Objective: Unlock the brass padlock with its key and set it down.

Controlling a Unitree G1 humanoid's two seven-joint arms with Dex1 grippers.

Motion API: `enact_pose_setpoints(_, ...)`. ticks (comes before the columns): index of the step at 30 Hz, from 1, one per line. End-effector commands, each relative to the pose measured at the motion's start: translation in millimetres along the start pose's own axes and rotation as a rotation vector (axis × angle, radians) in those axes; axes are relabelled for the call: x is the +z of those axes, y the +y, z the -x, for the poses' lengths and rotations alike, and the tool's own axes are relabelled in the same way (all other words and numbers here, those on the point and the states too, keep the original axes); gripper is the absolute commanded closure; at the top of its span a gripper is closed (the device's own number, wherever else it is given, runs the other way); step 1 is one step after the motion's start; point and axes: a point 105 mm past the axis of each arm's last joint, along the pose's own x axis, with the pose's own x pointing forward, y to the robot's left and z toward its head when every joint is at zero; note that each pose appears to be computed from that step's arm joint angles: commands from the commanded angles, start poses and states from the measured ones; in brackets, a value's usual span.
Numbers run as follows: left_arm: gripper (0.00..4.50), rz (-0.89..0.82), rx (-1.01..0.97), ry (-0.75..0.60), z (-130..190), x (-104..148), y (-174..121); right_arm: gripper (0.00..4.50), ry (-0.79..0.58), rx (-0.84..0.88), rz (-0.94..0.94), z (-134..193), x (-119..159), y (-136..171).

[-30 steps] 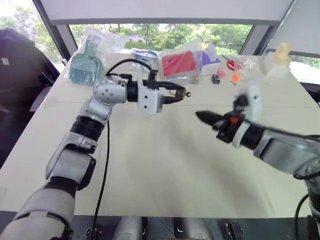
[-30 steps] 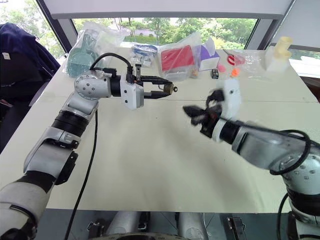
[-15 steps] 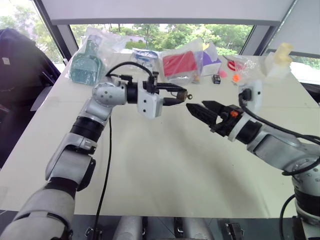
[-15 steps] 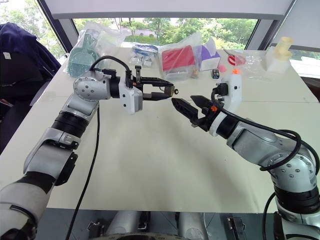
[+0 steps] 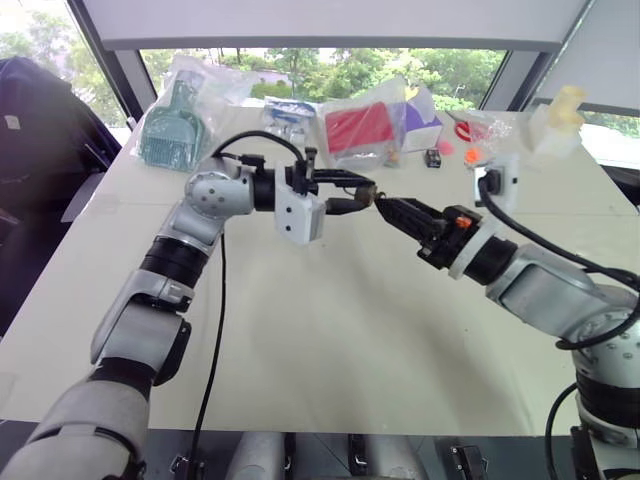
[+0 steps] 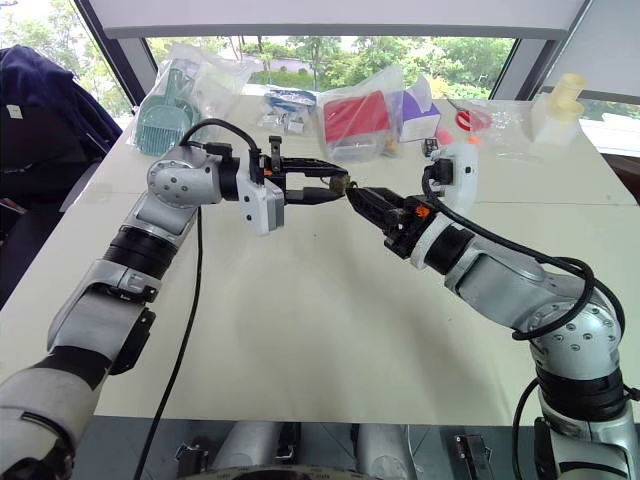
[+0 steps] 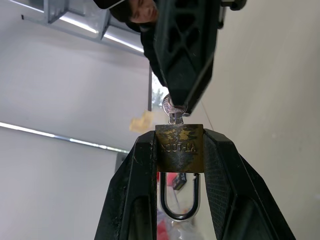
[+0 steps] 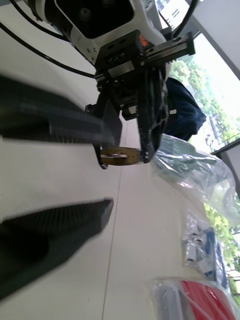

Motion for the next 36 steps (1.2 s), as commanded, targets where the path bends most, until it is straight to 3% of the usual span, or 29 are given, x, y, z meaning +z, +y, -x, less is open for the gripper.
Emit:
enact_pose_setpoints(1, 3.82, -0.052, 0.026, -0.024, 1, 7, 9, 4.47, -0.037, 0.018, -0.001, -1, 9, 6)
enact_pose_setpoints(10, 3.82, -0.076, 0.026, -0.029, 0, 9, 9, 4.47, -0.061, 0.013, -0.054, -2, 11, 7)
enact_pose_setpoints(16, 3.82, -0.146, 0.084, -0.046, -1, 13, 17, 4.47, -0.108, 0.018, -0.194, -4, 15, 8)
enact_pose_setpoints(25, 3.82, -0.278, 0.167, -0.065, -2, 20, 31, 4.47, -0.186, -0.033, -0.608, -7, 17, -1)
enact_pose_setpoints(36, 3.82, -0.417, 0.22, -0.086, -1, 28, 37, 4.47, -0.264, -0.117, -0.935, -13, 12, -10)
